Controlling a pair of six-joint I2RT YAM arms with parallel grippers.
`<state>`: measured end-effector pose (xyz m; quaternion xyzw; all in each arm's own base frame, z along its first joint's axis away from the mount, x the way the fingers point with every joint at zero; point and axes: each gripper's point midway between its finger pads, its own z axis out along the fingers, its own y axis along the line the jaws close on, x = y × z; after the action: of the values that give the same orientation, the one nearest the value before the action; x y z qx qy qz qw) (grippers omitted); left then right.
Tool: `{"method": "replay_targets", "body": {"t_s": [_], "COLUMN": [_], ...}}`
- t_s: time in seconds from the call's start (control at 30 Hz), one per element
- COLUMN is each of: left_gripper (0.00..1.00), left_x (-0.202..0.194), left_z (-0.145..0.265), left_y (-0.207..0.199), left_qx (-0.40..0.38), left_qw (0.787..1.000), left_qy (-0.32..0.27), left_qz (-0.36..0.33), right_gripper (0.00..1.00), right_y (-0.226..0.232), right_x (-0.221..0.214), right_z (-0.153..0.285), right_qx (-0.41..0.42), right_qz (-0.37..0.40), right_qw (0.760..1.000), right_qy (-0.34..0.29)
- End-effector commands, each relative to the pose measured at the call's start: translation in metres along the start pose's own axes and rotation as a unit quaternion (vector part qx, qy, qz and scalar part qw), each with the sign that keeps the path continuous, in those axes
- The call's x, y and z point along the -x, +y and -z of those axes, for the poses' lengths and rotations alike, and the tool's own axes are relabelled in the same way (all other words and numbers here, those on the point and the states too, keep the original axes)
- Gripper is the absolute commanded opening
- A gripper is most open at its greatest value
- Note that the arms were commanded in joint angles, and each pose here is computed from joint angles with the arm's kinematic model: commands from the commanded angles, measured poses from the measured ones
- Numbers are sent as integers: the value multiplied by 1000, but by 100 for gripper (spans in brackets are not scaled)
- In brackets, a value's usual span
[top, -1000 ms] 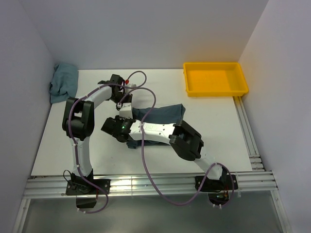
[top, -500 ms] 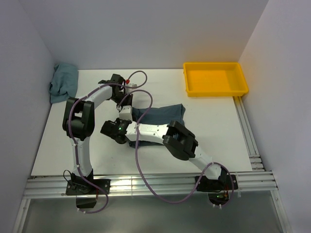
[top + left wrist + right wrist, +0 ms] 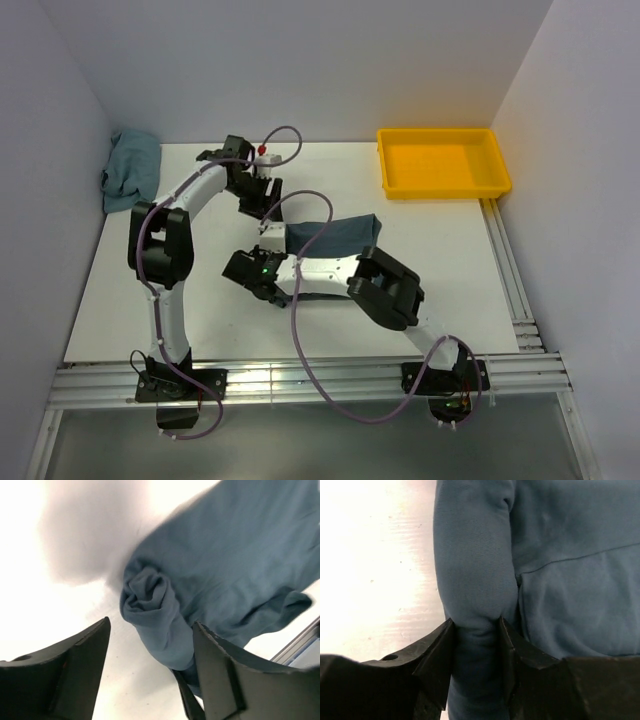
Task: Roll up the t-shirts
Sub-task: Roll the tshirt
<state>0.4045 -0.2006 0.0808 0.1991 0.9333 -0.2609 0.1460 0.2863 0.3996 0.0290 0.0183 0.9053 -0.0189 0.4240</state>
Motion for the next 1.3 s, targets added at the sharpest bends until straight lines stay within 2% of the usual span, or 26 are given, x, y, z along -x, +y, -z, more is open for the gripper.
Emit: {"method": "replay_targets", "body": {"t_s": [0.0, 0.07, 0.1, 0.13, 0.17, 0.2, 0.23, 0.27, 0.3, 0.37, 0.4, 0.5, 0.63, 0.8, 0.87, 0.93, 0.97, 1.03, 1.13, 1.17, 1.23, 1.27], "left_gripper": [74, 74, 75, 75, 75, 75, 76, 76, 76, 76, 76, 76, 77, 76, 71, 60, 45, 28, 11, 3, 0, 0], "left_x": [39, 45, 46, 43, 41, 40, 32, 30, 27, 15, 12, -3, -17, -23, -25, -26, -26, -24, -21, -20, -20, -19], "left_z": [45, 58, 63, 65, 67, 69, 65, 64, 64, 57, 55, 41, 18, -5, -9, -13, -13, -12, -7, -6, -4, 0], "left_y": [-17, -16, -15, -15, -10, -10, -7, -6, -8, -6, -5, -1, 9, 27, 31, 35, 38, 39, 38, 40, 39, 41], "left_qx": [-32, -52, -56, -67, -69, -72, -74, -79, -81, -91, -92, -100, -101, -83, -77, -68, -60, -56, -42, -29, -9, 11], "left_qw": [997, 995, 995, 994, 994, 993, 993, 993, 993, 992, 992, 992, 993, 995, 996, 997, 997, 997, 998, 998, 999, 999], "left_qy": [-65, -81, -84, -84, -86, -90, -83, -83, -83, -76, -75, -66, -58, -52, -51, -47, -47, -47, -47, -45, -39, -40], "left_qz": [-28, -28, -27, -29, -25, -29, -28, -28, -32, -33, -35, -30, -19, -5, 2, 12, 17, 22, 28, 29, 31, 27], "right_gripper": [43, 38, 37, 36, 36, 36, 36, 36, 36, 37, 37, 37, 37, 37, 37, 37, 37, 37, 40, 41, 47, 50], "right_y": [26, 20, 34, 28, 31, 36, 33, 33, 41, 37, 44, 47, 50, 40, 37, 30, 29, 25, 23, 21, 20, 15], "right_x": [0, -14, 11, -9, -2, 15, -2, 1, 17, 8, 19, 17, 13, 2, 1, -6, -4, -8, -15, -10, -11, -7], "right_z": [16, 14, 20, 18, 23, 20, 21, 21, 26, 22, 28, 27, 26, 22, 22, 16, 15, 12, 9, 8, 11, 6], "right_qx": [105, 139, 190, 212, 240, 273, 295, 314, 350, 376, 405, 434, 450, 438, 430, 407, 402, 378, 348, 334, 304, 280], "right_qz": [-62, -79, -131, -136, -158, -206, -211, -228, -264, -285, -308, -341, -367, -379, -377, -369, -361, -346, -313, -310, -276, -258], "right_qw": [991, 985, 972, 964, 953, 936, 924, 913, 892, 871, 850, 821, 798, 798, 803, 818, 825, 843, 868, 877, 900, 916], "right_qy": [45, 67, 54, 90, 95, 87, 118, 122, 112, 135, 132, 148, 162, 167, 167, 170, 165, 166, 165, 151, 148, 126]}}
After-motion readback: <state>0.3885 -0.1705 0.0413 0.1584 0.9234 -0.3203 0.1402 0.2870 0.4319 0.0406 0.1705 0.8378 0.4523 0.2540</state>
